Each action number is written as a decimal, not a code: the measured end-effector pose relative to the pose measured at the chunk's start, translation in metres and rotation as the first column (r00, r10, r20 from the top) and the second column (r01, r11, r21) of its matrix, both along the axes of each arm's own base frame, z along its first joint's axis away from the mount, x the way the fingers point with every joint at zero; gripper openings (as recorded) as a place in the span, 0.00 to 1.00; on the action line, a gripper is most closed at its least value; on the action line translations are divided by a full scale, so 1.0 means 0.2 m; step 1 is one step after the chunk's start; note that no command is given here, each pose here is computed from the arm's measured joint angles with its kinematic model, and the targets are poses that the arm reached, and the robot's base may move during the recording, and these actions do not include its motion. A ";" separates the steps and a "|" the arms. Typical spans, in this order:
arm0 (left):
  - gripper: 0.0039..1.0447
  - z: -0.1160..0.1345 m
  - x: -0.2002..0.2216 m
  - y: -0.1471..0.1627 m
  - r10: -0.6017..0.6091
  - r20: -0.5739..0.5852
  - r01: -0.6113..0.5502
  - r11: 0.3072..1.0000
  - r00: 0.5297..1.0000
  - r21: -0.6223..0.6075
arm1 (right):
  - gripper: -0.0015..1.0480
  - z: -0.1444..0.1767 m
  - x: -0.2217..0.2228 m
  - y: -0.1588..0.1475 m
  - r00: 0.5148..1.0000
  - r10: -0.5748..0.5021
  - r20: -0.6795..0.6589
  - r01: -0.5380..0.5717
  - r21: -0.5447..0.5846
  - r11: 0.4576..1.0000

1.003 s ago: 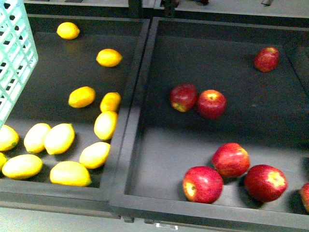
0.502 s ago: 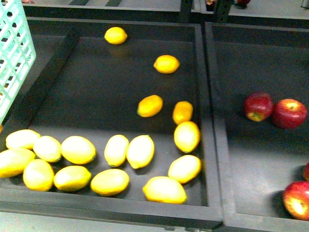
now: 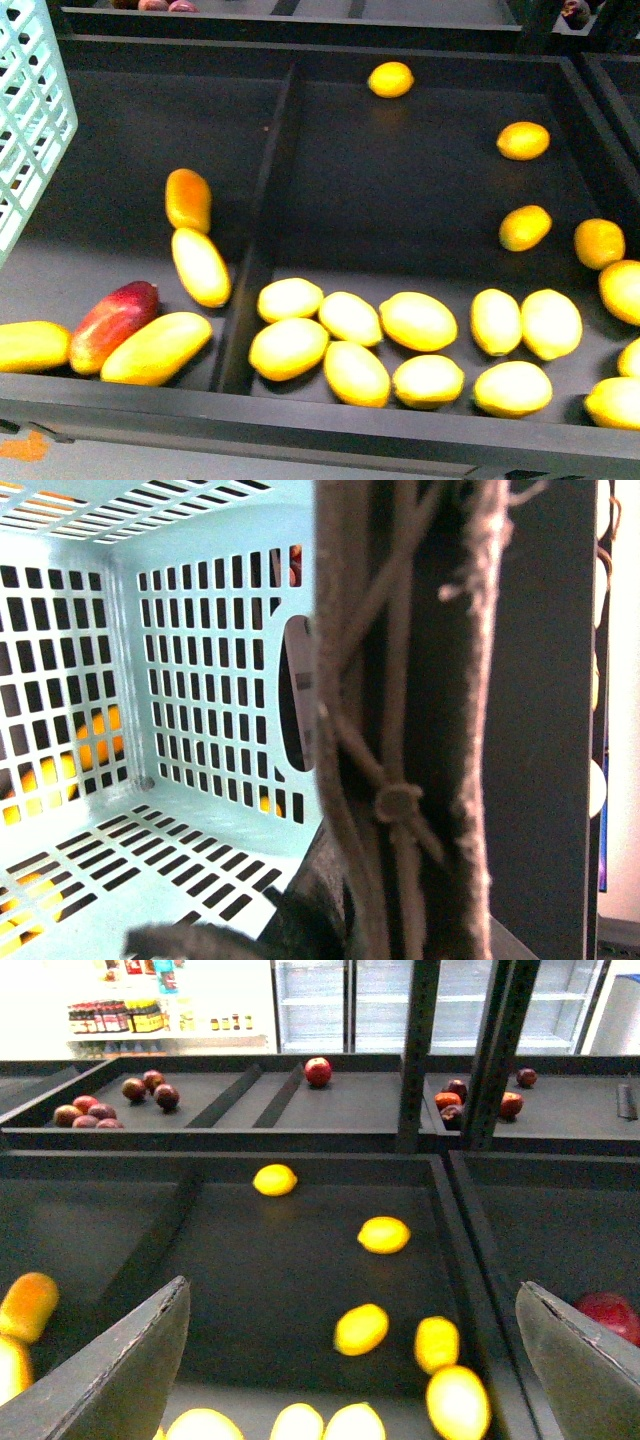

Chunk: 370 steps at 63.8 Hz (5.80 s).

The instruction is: Pick lemon and mango into basket

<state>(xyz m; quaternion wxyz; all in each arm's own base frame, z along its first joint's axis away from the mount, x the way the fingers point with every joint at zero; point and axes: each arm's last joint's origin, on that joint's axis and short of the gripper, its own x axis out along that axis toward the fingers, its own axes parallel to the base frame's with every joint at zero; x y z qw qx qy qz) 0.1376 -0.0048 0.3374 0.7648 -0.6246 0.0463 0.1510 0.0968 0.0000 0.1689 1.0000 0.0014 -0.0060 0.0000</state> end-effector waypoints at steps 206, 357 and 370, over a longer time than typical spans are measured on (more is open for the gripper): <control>0.04 -0.01 0.41 -0.87 -0.735 -0.299 0.792 0.536 0.608 0.293 | 0.92 -0.71 1.09 -0.27 0.397 -0.197 -0.896 0.842 0.271 0.466; 0.04 -0.01 0.41 -0.87 -0.736 -0.300 0.793 0.535 0.607 0.291 | 0.66 -1.12 1.47 -0.29 0.271 -0.178 -0.946 0.915 0.196 0.352; 0.04 -0.01 0.41 -0.87 -0.736 -0.300 0.793 0.535 0.607 0.291 | 0.63 -1.11 1.43 -0.29 0.282 -0.172 -0.944 0.905 0.201 0.376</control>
